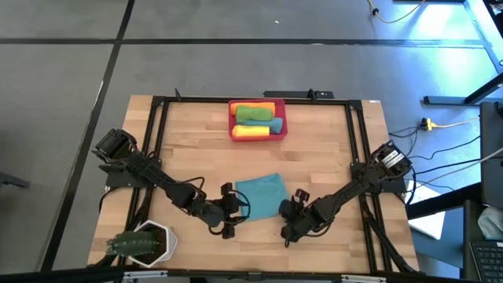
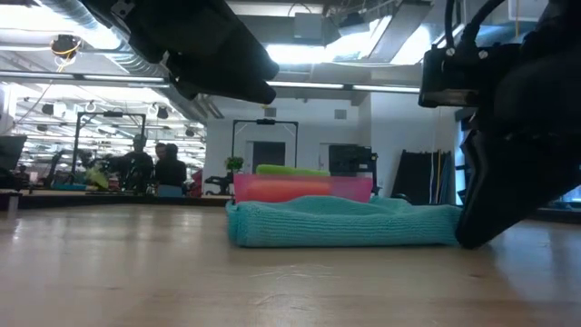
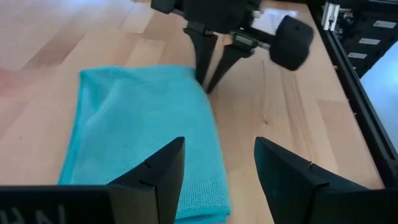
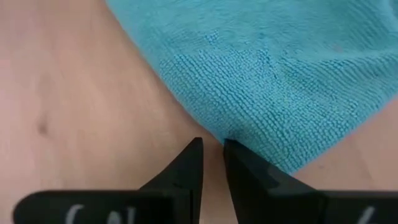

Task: Roll microfiber towels into tight, uniform cylinder then place into a basket
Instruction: Roll the blue microfiber cloth

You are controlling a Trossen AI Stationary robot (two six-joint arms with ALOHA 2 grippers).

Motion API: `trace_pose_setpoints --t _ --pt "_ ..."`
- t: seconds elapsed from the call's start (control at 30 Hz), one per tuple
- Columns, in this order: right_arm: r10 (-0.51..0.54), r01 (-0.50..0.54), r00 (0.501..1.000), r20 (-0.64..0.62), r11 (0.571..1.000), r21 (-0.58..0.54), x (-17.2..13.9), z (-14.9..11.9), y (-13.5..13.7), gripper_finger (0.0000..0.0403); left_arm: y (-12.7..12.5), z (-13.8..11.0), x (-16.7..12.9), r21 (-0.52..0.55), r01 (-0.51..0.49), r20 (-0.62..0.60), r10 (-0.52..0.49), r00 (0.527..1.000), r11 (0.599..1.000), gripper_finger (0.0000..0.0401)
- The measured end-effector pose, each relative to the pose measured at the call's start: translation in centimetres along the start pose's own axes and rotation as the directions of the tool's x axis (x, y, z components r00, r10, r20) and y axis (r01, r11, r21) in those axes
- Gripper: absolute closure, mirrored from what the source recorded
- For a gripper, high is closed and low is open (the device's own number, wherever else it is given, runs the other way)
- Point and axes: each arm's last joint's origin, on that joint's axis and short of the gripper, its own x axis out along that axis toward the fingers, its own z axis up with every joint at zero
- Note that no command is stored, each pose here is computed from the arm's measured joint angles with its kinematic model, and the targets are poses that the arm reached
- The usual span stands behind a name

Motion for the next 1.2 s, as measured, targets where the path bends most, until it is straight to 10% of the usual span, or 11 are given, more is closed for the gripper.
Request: trace_pose_setpoints --t 1.2 --pt "-0.086 0.086 0.996 -0.009 0.989 0.117 0.7 0.9 -1.5 0.0334 0.0 0.0 0.0 0.0 -0.002 0.001 0.002 1.0 1.0 0.0218"
